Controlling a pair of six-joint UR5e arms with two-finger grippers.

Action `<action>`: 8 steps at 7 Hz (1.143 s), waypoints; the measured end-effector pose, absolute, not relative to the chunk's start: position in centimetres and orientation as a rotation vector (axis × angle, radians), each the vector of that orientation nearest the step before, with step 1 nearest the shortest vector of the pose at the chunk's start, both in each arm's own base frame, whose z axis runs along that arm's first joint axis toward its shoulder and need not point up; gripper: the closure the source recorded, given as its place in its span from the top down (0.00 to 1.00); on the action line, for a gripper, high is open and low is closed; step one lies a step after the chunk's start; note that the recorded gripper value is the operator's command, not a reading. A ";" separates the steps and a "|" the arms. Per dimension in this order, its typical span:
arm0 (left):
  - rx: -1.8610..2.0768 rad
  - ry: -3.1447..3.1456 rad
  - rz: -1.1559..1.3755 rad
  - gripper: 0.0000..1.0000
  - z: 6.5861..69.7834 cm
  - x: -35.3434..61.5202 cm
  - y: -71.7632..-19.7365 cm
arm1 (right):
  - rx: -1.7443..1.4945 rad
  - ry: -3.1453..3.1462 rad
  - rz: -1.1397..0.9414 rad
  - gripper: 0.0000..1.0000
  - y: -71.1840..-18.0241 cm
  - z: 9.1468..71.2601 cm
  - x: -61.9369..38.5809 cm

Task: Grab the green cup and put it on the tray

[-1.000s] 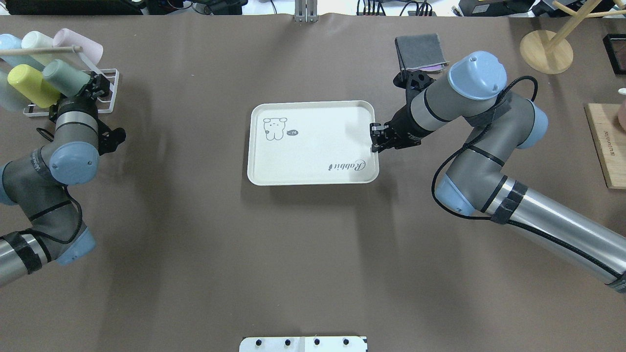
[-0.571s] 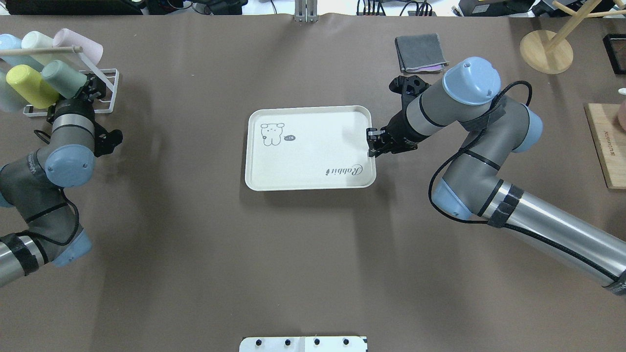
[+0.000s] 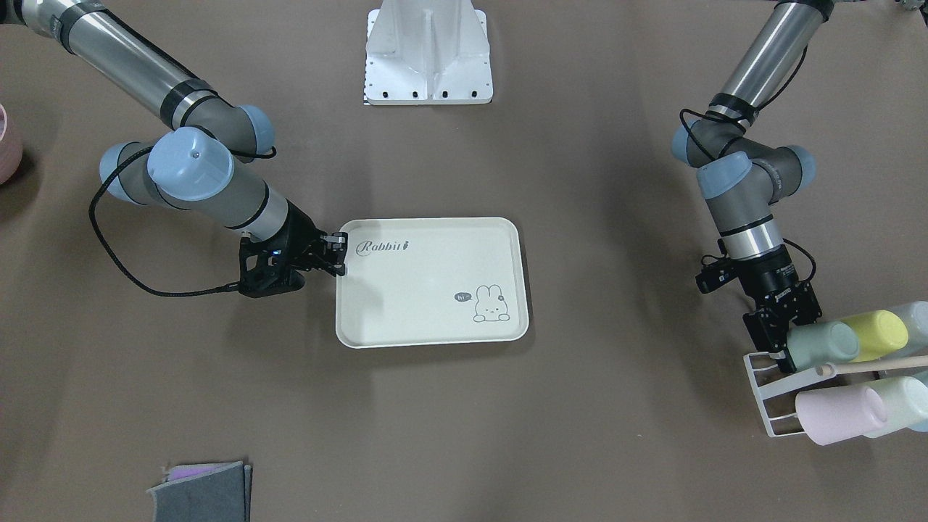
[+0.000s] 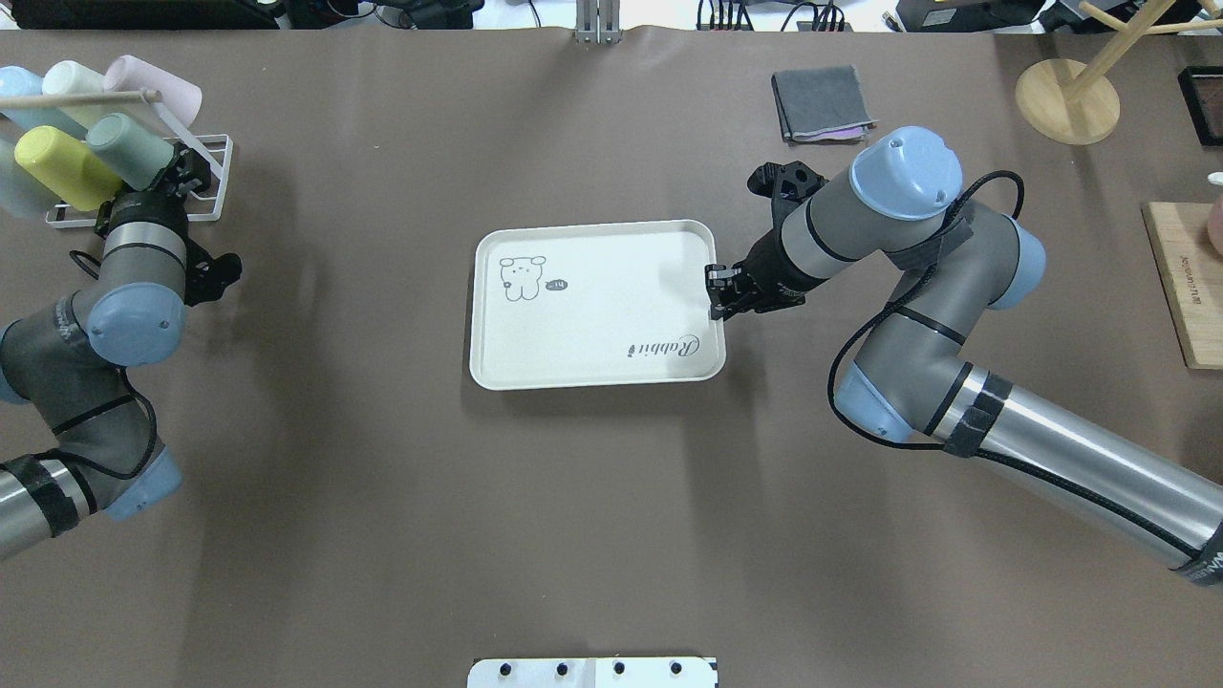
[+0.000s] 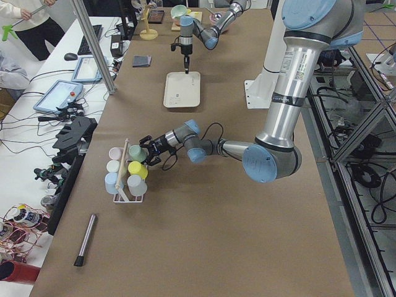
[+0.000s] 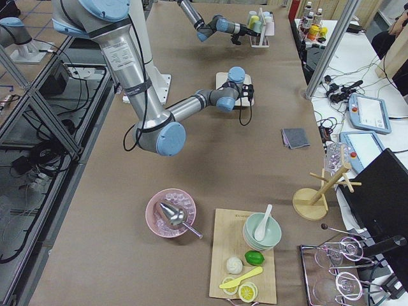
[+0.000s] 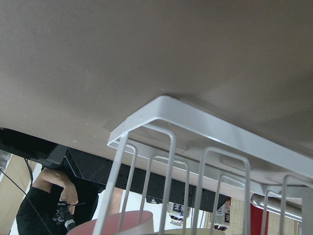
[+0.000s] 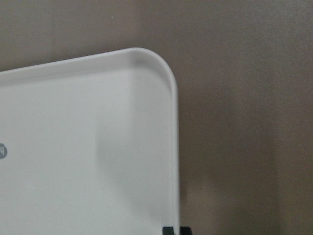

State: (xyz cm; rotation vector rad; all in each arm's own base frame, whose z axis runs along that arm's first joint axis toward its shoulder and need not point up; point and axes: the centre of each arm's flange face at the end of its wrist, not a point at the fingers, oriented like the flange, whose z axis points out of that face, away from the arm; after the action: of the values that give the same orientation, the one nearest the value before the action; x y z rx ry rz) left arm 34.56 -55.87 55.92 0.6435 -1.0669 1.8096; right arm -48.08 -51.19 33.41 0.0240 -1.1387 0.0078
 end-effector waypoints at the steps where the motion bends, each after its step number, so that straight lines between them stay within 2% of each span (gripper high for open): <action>1: 0.644 -1.077 1.816 0.80 55.5 34.5 -55.9 | 0.024 -1.140 0.005 0.00 -51.1 33.3 -48.3; 2: 0.646 -1.087 1.822 0.80 55.0 34.3 -56.0 | 0.025 -1.141 0.003 0.00 -51.1 33.1 -48.4; 3: 0.648 -1.097 1.825 0.80 54.5 34.0 -55.9 | 0.026 -1.142 0.002 0.81 -51.1 33.0 -48.5; 4: 0.650 -1.107 1.830 0.81 54.1 33.7 -55.9 | 0.025 -1.141 0.002 1.00 -51.0 33.0 -48.6; 8: 0.650 -1.131 1.841 0.81 53.4 32.5 -55.4 | 0.045 -1.143 0.020 1.00 -51.6 33.1 -47.1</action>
State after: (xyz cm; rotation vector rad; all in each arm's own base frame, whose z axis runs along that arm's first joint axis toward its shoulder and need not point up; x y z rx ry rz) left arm 32.55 -55.43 53.37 0.6497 -1.1314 1.8409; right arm -47.15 -51.59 33.07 0.0448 -1.1425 0.0196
